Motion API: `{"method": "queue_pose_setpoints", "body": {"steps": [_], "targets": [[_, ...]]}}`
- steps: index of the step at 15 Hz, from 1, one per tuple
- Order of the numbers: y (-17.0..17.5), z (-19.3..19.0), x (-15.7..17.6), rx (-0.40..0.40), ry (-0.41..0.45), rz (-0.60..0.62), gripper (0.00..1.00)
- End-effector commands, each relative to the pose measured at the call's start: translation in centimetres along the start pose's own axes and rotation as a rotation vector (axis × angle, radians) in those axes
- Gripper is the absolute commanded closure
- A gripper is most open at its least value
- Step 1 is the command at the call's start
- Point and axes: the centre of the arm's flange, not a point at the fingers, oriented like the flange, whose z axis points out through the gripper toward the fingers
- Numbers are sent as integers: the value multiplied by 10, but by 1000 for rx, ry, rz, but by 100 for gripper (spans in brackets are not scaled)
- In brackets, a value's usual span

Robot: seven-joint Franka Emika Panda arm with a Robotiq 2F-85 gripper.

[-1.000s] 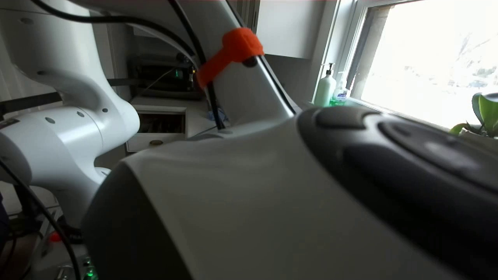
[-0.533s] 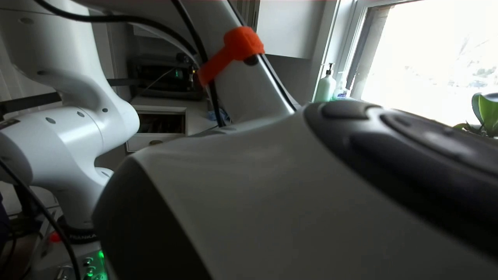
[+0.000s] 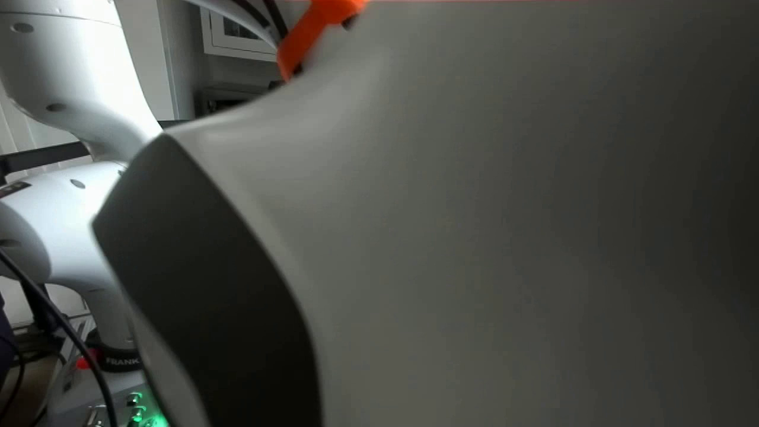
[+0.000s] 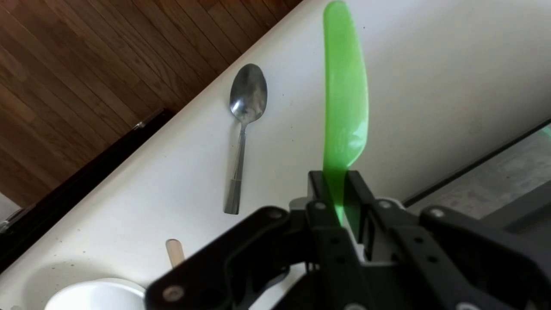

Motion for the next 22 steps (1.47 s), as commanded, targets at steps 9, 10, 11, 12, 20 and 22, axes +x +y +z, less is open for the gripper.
{"method": "queue_pose_setpoints", "body": {"steps": [9,10,11,12,20,22], "targets": [[-38,-37,-3,116,11,-50,96],[-43,-37,-1,124,15,-56,96],[-48,-38,2,137,20,-58,96],[-52,-40,4,153,20,-59,96],[-67,-55,32,320,-96,0,96],[-62,-55,38,341,-149,35,96]]}}
